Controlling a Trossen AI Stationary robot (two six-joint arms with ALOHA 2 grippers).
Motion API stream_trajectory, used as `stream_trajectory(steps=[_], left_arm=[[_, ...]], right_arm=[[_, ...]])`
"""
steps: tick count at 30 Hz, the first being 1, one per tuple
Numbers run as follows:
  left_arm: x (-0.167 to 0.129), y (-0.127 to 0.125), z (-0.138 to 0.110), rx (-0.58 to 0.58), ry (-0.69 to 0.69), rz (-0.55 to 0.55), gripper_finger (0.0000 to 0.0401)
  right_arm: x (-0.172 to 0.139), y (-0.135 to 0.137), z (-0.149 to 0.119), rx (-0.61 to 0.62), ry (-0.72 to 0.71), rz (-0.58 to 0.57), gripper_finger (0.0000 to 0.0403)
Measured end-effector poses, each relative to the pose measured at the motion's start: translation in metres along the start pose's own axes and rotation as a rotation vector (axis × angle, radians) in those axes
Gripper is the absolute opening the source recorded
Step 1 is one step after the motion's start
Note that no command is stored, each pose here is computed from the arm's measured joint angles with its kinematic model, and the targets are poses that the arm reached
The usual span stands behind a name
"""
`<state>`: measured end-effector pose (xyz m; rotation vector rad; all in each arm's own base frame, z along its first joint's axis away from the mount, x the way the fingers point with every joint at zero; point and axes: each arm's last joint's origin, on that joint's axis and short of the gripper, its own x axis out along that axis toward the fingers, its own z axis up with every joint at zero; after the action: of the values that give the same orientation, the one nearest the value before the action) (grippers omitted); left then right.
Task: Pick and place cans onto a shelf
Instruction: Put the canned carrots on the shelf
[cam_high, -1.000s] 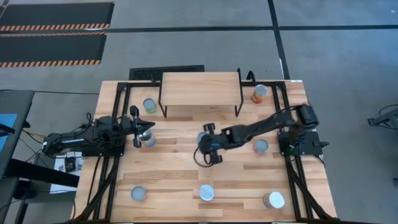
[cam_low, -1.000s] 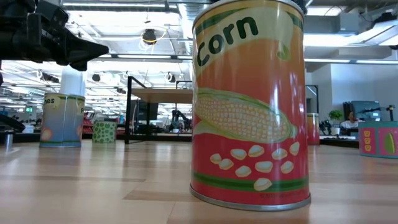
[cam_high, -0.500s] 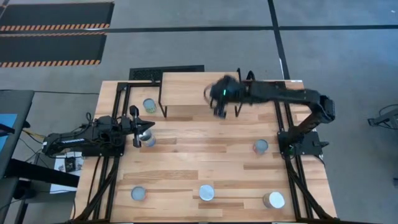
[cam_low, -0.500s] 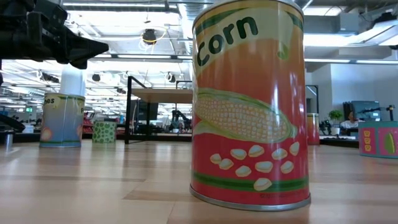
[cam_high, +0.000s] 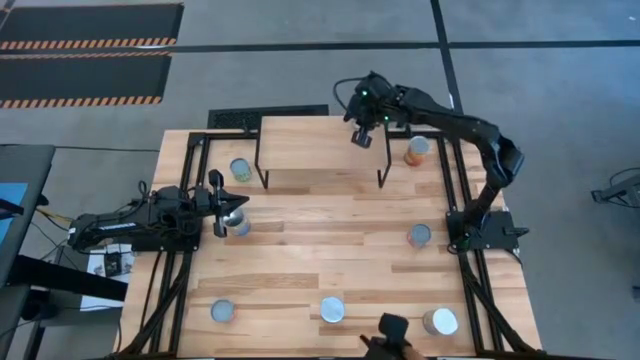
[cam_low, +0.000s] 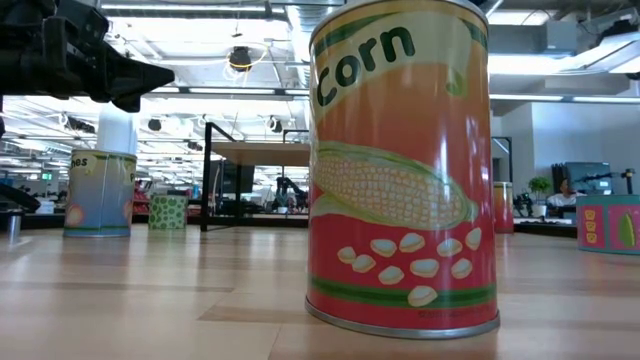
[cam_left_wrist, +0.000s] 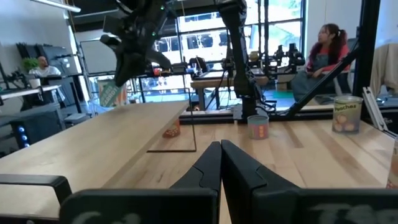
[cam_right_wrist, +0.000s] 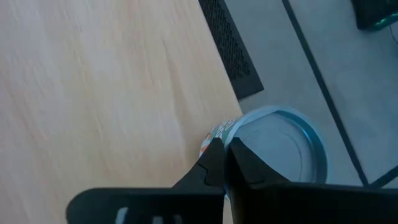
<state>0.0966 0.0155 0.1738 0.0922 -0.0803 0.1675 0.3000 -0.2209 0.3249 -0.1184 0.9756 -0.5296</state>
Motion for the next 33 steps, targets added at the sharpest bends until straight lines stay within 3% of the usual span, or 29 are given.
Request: stream_trajectory(steps=[13, 33], left_arm=[[0.0, 0.0, 0.0, -0.004, 0.004, -0.001, 0.0], [0.0, 0.0, -0.001, -0.002, 0.009, -0.001, 0.0]], right_arm=[[0.015, -0.011, -0.009, 0.012, 0.037, 0.05, 0.0012], [0.018, -0.02, -0.01, 0.009, 0.029, 0.02, 0.0013]])
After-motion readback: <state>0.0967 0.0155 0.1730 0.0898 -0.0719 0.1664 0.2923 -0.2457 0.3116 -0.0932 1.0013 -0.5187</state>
